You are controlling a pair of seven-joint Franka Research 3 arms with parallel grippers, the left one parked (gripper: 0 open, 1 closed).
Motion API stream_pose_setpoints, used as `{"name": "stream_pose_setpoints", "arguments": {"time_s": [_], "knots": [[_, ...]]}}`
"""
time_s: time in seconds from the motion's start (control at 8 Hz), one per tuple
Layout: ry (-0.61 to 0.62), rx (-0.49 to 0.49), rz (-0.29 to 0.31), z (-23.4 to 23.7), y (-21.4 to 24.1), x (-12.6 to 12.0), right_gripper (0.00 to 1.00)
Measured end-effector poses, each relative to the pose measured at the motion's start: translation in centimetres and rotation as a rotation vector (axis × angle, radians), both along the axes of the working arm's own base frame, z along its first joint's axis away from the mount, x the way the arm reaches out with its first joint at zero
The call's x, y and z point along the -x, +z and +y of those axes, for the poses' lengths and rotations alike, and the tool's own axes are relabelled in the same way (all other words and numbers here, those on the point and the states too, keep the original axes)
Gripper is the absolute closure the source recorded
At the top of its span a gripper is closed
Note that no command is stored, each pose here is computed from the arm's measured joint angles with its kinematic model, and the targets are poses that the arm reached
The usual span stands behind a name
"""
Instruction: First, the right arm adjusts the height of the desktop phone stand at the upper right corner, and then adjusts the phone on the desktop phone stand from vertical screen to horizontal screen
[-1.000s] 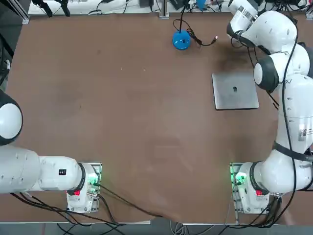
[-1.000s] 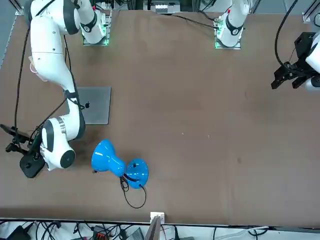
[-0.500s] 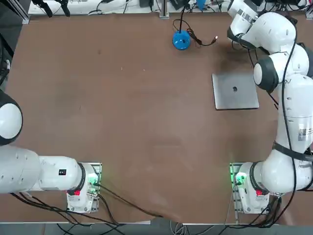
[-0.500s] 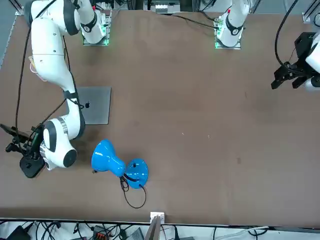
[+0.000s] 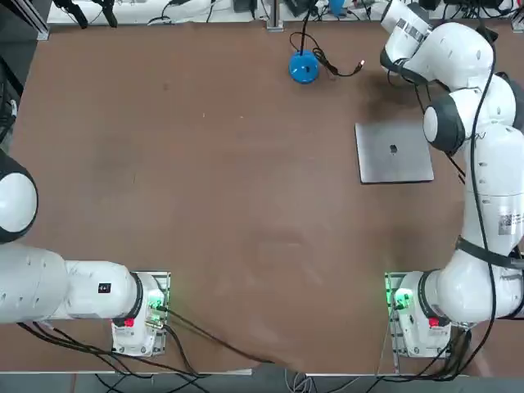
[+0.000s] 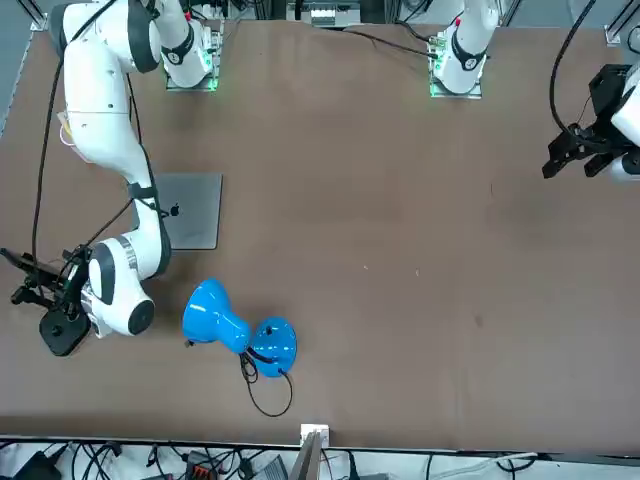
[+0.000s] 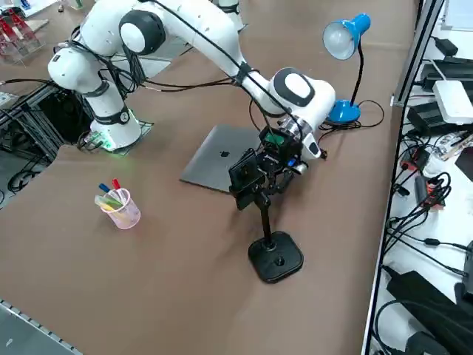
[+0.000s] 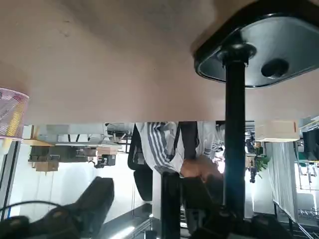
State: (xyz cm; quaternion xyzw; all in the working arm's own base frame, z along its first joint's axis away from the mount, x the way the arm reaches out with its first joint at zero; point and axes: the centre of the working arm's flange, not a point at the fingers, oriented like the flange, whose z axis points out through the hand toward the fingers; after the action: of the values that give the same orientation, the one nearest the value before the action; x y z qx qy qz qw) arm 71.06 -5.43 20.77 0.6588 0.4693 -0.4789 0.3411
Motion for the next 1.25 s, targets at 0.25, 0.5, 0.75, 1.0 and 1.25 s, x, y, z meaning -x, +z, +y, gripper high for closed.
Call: {"name": "stream_pose_setpoints", "arguments": {"time_s": [0.25,0.5,0.75,1.0,1.25], "knots": [[0.002,0.005,0.004,-0.05,-0.22,0.03,0.29],[0.017,0.030,0.005,-0.22,0.01,-0.12,0.37],[0.022,0.039,0.006,-0.28,0.04,-0.16,0.45],[0.025,0.040,0.005,-0.25,0.05,-0.20,0.65],[0.028,0.043,0.001,-0.13,0.09,-0.24,0.71]]}}
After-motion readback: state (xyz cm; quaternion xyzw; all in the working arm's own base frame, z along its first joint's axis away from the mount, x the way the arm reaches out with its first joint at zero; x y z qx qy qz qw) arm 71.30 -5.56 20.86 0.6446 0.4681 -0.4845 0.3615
